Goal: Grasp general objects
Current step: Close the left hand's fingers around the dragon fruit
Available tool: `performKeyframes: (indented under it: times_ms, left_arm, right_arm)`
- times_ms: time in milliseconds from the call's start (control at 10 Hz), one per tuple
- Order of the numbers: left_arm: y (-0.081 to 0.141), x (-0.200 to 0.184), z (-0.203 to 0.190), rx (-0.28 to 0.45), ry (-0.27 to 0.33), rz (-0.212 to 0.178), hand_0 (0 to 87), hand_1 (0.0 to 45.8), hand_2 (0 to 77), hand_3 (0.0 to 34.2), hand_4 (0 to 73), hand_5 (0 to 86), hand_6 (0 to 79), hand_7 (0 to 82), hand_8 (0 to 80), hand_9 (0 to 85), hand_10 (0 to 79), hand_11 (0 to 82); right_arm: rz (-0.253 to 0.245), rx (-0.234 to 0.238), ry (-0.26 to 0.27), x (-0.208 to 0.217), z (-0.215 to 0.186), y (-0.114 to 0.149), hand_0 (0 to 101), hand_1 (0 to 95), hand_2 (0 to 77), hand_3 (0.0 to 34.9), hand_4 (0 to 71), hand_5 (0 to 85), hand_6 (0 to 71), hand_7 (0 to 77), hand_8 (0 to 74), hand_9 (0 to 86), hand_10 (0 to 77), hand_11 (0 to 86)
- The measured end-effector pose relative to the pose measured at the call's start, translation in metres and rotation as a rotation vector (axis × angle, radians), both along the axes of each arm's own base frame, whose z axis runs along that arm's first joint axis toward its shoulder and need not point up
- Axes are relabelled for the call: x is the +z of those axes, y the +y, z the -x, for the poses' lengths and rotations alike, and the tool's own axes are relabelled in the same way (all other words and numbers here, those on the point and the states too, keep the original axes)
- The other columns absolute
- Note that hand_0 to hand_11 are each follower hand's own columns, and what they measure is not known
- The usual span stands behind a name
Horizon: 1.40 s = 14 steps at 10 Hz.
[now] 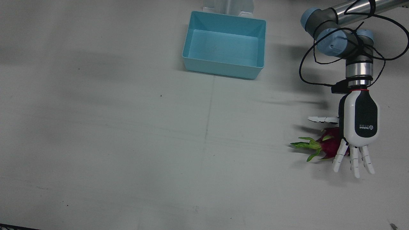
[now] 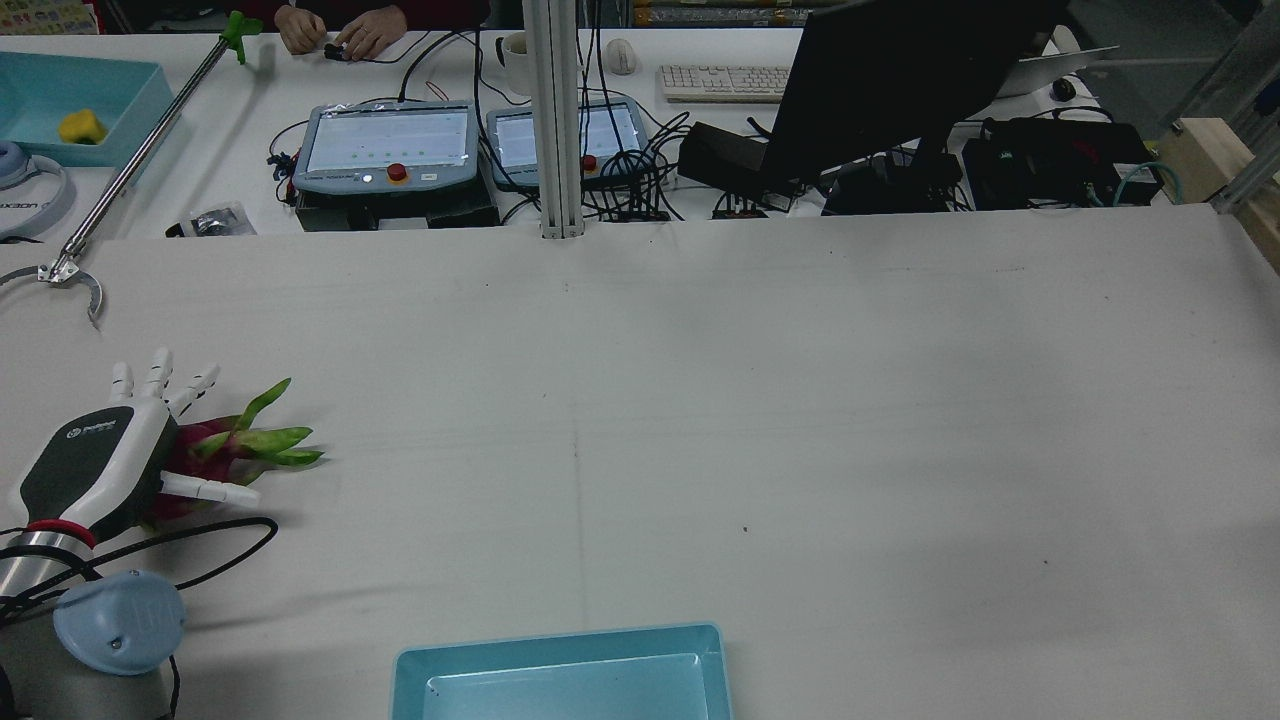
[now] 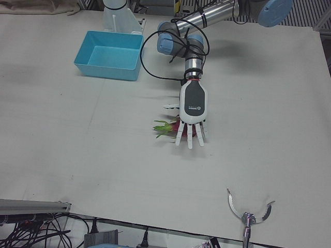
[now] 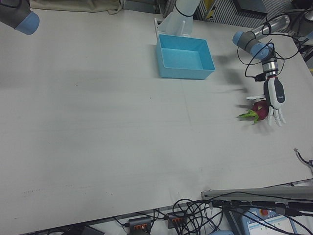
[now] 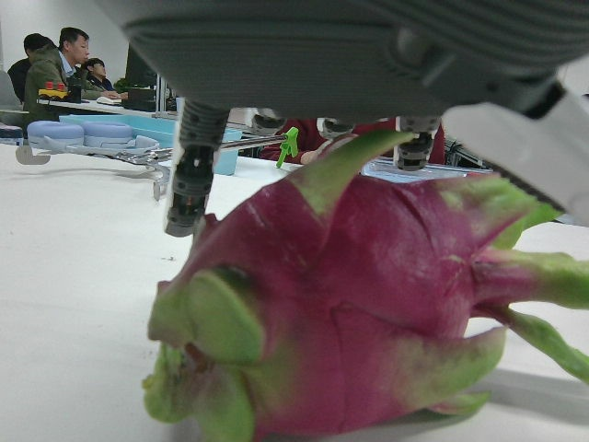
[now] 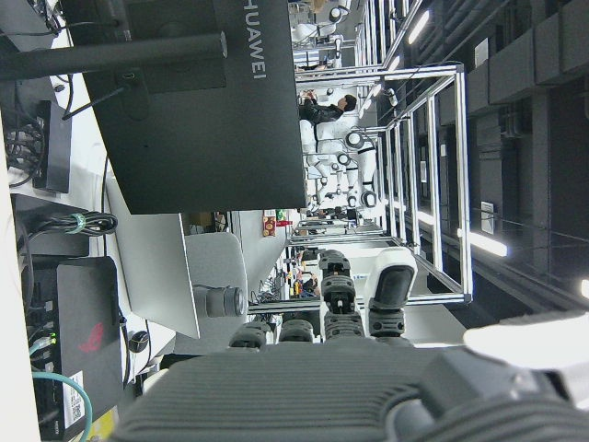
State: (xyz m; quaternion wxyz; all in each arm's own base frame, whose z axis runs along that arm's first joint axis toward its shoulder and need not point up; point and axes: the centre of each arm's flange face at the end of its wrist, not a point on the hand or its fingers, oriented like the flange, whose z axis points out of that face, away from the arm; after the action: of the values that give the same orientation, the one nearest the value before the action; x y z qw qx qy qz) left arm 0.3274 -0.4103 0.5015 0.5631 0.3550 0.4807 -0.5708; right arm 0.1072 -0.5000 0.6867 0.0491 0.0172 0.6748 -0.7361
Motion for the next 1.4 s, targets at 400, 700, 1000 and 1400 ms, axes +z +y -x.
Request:
performKeyframes:
  times_ms: [400, 700, 1000, 1400]
  left_arm:
    - [0.011, 0.002, -0.012, 0.032, -0.017, 0.006, 39.0, 0.0, 1.1, 11.1, 4.9, 4.4, 0.0, 1.1, 1.6, 0.5, 44.2, 0.5]
    - [0.013, 0.001, -0.011, 0.012, -0.033, -0.001, 41.2, 0.0, 1.1, 0.0, 4.9, 2.7, 0.0, 1.1, 1.6, 0.5, 44.7, 4.9]
    - [0.012, 0.006, -0.010, -0.005, -0.064, 0.001, 42.5, 0.0, 1.1, 0.0, 6.0, 2.7, 0.5, 1.6, 2.7, 0.5, 44.7, 25.6]
    - [0.012, 0.011, -0.012, -0.006, -0.079, 0.007, 44.0, 0.0, 6.0, 0.0, 14.7, 9.8, 10.4, 24.0, 12.5, 1.1, 44.7, 48.0]
  right_arm:
    - [0.000, 0.000, 0.000, 0.000, 0.000, 0.000, 0, 6.0, 1.6, 0.0, 0.0, 74.2, 0.0, 0.0, 0.0, 1.6, 0.0, 1.1]
    - [0.000, 0.000, 0.000, 0.000, 0.000, 0.000, 1, 6.0, 1.6, 0.0, 0.0, 74.2, 0.0, 0.0, 0.0, 1.6, 0.0, 1.1]
    - [-0.001, 0.000, 0.000, -0.001, 0.000, 0.000, 0, 6.0, 1.6, 0.0, 0.0, 74.2, 0.0, 0.0, 0.0, 1.6, 0.0, 1.1]
    - [-0.001, 0.000, 0.000, -0.001, 0.000, 0.000, 1, 6.0, 1.6, 0.0, 0.0, 74.2, 0.0, 0.0, 0.0, 1.6, 0.0, 1.1]
